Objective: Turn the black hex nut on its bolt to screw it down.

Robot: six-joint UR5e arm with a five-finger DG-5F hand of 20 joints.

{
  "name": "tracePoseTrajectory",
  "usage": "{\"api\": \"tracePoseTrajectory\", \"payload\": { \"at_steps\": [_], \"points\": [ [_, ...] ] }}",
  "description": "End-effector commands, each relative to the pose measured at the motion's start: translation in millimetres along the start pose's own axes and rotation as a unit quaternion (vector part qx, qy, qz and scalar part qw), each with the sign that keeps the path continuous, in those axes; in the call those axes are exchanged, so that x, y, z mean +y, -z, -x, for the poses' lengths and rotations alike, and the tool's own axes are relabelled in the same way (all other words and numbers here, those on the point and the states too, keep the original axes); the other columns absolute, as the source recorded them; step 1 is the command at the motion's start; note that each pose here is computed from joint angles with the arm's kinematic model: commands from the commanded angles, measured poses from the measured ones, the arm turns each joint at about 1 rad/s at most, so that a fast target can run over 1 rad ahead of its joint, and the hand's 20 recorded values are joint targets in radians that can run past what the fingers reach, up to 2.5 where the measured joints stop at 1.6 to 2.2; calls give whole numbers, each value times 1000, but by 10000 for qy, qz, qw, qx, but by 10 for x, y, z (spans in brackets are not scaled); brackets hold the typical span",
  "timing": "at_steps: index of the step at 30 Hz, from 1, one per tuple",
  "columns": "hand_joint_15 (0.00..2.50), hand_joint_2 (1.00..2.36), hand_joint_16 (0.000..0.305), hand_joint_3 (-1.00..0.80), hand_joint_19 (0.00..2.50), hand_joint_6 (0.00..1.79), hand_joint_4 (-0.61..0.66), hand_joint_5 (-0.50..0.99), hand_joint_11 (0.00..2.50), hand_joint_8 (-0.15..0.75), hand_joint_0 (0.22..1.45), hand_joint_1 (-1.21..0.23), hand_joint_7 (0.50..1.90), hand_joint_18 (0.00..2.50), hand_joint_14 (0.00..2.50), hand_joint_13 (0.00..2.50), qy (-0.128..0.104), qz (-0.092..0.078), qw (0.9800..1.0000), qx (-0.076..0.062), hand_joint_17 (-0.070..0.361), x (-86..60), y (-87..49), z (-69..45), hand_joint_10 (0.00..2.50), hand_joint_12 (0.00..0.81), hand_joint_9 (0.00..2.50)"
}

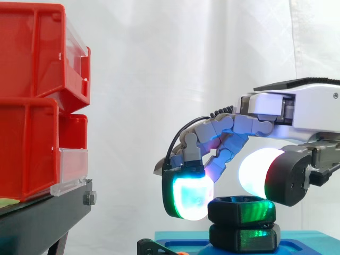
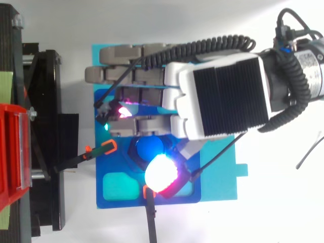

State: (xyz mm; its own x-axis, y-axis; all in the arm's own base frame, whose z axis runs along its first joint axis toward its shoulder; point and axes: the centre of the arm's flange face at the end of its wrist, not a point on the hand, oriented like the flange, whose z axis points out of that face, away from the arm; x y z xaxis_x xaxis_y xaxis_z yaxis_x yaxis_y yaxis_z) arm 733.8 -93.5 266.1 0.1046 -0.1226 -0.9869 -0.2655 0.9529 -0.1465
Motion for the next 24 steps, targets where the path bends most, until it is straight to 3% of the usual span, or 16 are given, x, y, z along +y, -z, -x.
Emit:
{"api": "tracePoseTrajectory", "payload": {
  "at_steps": [1,8,11,13,18,20,22,24],
  "points": [
    [21,1000,48,-500,212,615,152,-30,209,262,492,-169,1269,453,0,567,30,49,10000,-31,107,-146,73,-6,8,293,985],
    [0,1000,48,-500,206,594,160,-30,181,250,492,-169,1291,458,0,558,62,209,9996,-166,108,-238,111,28,7,289,966],
    [0,1000,48,-500,208,567,160,-27,147,235,492,-169,1333,453,0,548,70,340,9987,-364,107,-194,7,155,7,286,938],
    [0,1000,48,-500,208,549,166,-24,142,232,492,-168,1359,451,0,547,57,351,9986,-402,107,-172,-18,192,5,285,932],
    [0,1000,48,-500,207,500,165,-21,143,229,492,-167,1416,446,0,542,65,453,9972,-587,107,15,-145,261,5,283,926],
    [0,1000,47,-500,208,501,169,-26,154,228,492,-167,1368,445,0,540,88,415,9966,-704,107,84,-209,286,6,283,926],
    [0,1000,48,-500,208,502,164,-30,158,229,491,-166,1309,446,0,535,71,329,9969,-707,107,149,-252,297,6,283,928],
    [0,1000,48,-500,206,502,176,-35,165,227,490,-164,1283,446,0,535,27,278,9977,-617,107,245,-282,284,7,284,928]
  ]
}}
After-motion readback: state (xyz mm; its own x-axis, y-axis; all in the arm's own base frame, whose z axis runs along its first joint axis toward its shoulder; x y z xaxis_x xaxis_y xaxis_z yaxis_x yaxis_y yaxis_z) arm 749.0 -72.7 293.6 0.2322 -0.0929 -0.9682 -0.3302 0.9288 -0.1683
